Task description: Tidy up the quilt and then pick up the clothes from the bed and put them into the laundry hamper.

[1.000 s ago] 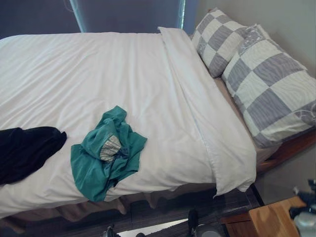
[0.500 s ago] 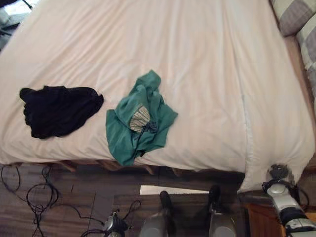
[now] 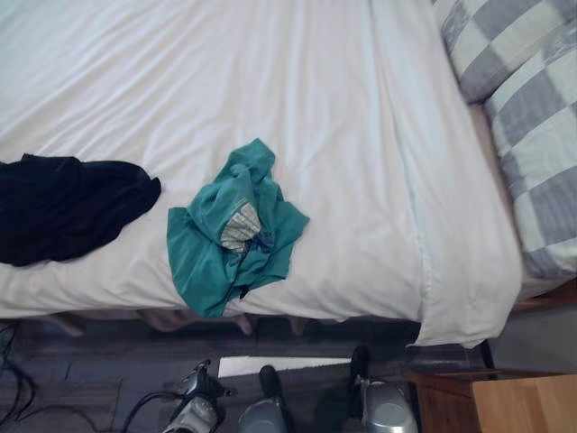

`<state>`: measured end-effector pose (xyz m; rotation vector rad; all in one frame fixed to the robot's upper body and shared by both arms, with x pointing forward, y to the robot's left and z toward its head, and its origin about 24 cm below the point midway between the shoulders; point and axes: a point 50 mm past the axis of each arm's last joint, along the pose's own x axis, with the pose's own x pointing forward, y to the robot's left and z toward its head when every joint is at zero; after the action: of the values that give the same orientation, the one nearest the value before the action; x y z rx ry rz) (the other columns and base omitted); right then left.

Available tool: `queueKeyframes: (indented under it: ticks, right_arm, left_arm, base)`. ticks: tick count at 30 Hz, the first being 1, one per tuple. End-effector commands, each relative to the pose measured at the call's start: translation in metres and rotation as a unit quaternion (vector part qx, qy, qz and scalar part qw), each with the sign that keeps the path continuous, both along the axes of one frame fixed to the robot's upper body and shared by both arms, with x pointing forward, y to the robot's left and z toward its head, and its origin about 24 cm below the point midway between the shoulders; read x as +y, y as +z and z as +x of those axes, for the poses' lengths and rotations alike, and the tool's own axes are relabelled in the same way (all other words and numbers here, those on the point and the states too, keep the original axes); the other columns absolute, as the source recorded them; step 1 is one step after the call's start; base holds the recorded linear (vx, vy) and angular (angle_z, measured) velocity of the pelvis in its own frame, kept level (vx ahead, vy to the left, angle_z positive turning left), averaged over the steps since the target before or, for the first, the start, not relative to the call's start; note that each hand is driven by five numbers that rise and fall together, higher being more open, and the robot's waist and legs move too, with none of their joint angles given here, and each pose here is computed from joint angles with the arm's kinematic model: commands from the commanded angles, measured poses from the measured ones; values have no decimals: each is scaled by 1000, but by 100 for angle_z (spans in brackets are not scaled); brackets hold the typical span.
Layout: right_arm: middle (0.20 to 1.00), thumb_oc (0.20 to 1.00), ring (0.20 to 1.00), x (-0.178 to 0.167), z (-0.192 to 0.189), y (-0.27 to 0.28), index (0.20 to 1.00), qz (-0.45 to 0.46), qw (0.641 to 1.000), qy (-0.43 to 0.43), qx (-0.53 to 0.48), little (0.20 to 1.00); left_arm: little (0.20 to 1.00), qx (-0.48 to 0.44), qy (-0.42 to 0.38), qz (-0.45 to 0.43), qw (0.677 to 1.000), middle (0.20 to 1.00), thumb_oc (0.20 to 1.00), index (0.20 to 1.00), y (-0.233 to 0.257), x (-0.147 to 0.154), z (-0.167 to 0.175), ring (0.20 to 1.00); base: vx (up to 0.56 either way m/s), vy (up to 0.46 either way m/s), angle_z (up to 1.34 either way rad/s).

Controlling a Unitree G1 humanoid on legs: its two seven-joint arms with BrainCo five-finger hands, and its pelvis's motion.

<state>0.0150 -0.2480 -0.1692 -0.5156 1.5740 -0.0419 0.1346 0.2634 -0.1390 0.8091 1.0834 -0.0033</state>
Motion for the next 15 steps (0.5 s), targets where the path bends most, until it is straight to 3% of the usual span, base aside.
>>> queueKeyframes:
  ticks: [1, 4, 6, 11, 15]
  right_arm:
    - [1000, 1000, 1000, -23, 30, 9, 1000, -34, 999, 29, -29, 1000]
    - [1000, 1000, 1000, -34, 68, 19, 1000, -61, 994, 56, -78, 1000]
    - [1000, 1000, 1000, -27, 86, 20, 1000, -41, 991, 36, -124, 1000]
    - [1000, 1000, 1000, -19, 74, 15, 1000, -26, 992, 13, -119, 1000]
    - [1000, 1000, 1000, -3, 70, 9, 1000, -14, 994, 26, -106, 1000]
  left_arm:
    - [1000, -3, -27, -8, 1000, 1000, 1000, 1000, 1, -7, 8, 1000]
    - [1000, -27, -18, -26, 999, 1000, 1000, 1000, 3, -17, 22, 1000]
    - [1000, -7, -25, -24, 999, 1000, 1000, 1000, -2, -20, 11, 1000]
    - [1000, 43, -17, -20, 999, 1000, 1000, 1000, -14, -22, -18, 1000]
    - [1000, 43, -23, -7, 999, 1000, 1000, 1000, -12, -16, -16, 1000]
  base:
    - [-78, 11, 7]
    - [-85, 138, 24]
    - [184, 456, 36]
    - [168, 765, 14]
    - [-4, 607, -8]
